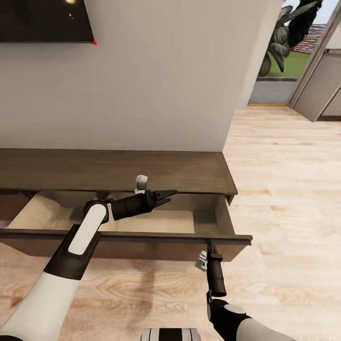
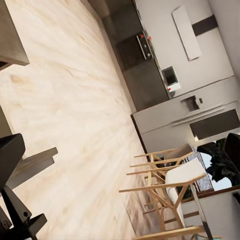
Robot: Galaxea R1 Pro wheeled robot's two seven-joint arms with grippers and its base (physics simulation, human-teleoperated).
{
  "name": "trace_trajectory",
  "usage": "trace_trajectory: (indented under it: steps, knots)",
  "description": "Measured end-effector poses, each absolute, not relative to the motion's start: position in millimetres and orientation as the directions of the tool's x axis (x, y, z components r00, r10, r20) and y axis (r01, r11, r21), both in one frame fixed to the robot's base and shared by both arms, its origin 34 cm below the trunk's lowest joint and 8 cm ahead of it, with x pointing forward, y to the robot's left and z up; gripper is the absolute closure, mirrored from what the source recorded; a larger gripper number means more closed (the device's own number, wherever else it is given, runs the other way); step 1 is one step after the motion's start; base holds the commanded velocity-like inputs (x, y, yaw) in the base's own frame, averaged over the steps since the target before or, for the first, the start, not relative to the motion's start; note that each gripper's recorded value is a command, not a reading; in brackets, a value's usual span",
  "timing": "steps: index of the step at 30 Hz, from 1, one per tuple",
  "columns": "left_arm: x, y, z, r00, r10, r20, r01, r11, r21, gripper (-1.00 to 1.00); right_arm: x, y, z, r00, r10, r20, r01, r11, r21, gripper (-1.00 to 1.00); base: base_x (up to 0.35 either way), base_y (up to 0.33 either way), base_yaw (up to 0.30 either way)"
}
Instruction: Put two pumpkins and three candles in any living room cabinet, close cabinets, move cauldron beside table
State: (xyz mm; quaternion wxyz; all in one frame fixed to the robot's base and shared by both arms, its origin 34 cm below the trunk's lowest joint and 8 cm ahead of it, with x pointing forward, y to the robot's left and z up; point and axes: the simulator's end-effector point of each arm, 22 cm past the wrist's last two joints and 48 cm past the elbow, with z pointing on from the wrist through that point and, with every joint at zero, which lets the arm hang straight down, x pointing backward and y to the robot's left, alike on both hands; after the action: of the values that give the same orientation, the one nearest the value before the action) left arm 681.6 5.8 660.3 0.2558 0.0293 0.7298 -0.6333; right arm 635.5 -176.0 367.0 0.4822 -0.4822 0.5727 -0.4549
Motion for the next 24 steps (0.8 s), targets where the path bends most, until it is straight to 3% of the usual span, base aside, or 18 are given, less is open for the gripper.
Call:
trace_trajectory:
  steps: [6, 24]
  knots:
    - [681.7, 5.8, 660.2, -0.868, -0.281, -0.410, 0.367, 0.196, -0.909, -1.00, 635.1, -175.0, 367.1, -0.069, -0.991, -0.116, -0.113, 0.123, -0.986, 1.00, -0.198, 0.000, 0.000]
    - [681.7, 5.9, 660.1, -0.868, -0.281, -0.410, 0.366, 0.196, -0.909, -1.00, 634.4, -175.1, 367.0, -0.064, -0.992, -0.111, -0.112, 0.118, -0.987, 1.00, -0.011, 0.000, 0.000]
